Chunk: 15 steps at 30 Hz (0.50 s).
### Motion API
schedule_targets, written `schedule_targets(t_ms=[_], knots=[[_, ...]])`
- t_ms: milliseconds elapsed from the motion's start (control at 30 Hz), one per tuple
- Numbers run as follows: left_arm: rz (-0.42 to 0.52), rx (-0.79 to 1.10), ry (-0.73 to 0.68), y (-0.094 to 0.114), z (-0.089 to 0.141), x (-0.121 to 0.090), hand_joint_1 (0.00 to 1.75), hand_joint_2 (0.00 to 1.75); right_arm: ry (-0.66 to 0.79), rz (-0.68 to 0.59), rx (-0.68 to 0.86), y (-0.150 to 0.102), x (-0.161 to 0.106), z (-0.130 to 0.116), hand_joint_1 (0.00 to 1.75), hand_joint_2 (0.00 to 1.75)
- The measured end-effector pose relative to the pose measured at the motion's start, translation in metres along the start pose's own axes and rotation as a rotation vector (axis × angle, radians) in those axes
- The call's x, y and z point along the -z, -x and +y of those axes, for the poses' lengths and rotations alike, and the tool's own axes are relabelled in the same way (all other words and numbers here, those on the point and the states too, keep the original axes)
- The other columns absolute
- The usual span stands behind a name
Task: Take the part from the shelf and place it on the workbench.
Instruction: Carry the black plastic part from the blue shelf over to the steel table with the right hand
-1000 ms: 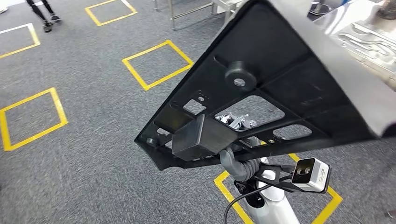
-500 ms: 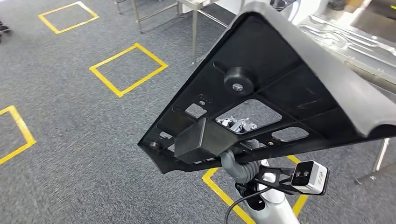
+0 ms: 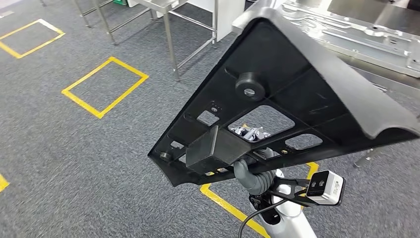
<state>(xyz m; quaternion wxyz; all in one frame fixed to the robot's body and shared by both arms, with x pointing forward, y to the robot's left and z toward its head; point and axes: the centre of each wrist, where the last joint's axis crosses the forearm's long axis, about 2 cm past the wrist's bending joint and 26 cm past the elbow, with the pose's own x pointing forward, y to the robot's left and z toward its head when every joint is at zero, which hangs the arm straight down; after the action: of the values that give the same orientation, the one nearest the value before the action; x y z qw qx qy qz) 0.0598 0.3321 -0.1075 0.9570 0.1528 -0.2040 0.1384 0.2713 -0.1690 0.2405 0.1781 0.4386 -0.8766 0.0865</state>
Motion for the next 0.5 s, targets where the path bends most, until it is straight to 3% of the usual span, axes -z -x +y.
schedule_targets(t_ms=[500], knots=[[0.019,0.005,0.005,0.0024,-0.0005,-0.0008,0.00,1.75,0.005,0.012,0.027,0.0057,0.0002,0.0006,1.36,1.75]])
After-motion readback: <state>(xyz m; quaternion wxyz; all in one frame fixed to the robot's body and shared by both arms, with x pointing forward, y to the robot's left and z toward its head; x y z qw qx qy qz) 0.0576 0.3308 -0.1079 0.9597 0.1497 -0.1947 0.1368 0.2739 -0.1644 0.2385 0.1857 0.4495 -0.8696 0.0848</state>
